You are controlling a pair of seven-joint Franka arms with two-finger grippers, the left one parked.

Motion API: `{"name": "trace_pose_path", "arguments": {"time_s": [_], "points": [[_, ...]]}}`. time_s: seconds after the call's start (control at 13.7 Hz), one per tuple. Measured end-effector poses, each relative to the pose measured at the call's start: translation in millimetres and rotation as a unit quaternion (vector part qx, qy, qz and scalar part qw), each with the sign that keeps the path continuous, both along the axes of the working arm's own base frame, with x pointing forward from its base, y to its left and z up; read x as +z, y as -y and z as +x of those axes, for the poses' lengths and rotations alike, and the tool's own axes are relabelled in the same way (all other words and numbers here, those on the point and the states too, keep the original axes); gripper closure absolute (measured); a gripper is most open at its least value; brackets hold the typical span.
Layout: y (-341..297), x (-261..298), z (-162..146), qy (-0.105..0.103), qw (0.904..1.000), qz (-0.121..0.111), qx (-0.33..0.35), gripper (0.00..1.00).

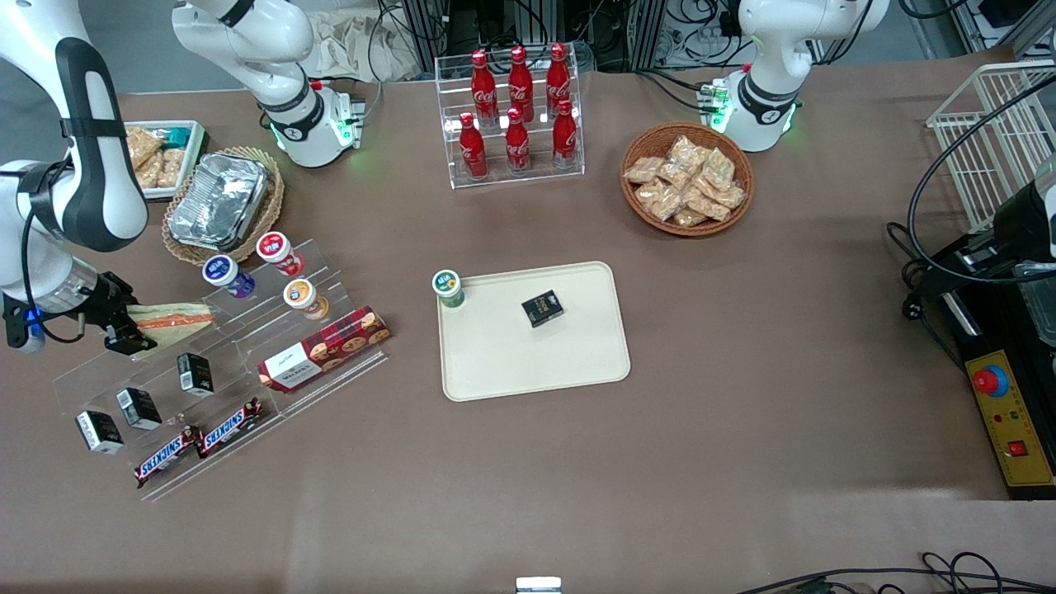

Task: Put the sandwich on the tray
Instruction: 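Lower the right gripper onto the wrapped sandwich in the acrylic rack, then close the right gripper on the sandwich and lift it out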

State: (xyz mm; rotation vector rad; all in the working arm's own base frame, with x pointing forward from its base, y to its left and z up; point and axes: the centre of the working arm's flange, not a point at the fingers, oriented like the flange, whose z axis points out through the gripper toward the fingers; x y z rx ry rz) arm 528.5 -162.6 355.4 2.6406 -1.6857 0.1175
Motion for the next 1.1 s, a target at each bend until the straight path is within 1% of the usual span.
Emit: {"name": "trace_pose_path", "arguments": {"time_s": [0.07, 0.15, 0.29, 0.44, 0.58, 0.66, 0.8, 0.88, 0.95, 1.1], "points": [[-1, 1, 0, 0.001, 1.0, -0.001, 0.008, 0.5], [-2, 3, 1, 0.002, 0.9999, -0.001, 0.012, 0.57], [-6, 8, 2, 0.006, 0.9998, -0.001, 0.016, 0.59], [-7, 20, 5, 0.018, 0.9996, -0.005, 0.023, 0.59], [-5, 48, 12, 0.044, 0.9978, -0.015, 0.046, 0.59], [-5, 65, 16, 0.059, 0.9958, -0.022, 0.067, 0.63], [-15, 95, 22, 0.083, 0.9893, -0.037, 0.115, 0.74], [-23, 108, 24, 0.093, 0.9862, -0.043, 0.13, 0.76], [-31, 119, 26, 0.101, 0.9832, -0.049, 0.144, 0.76], [-46, 134, 28, 0.111, 0.9781, -0.063, 0.164, 0.76]]}}
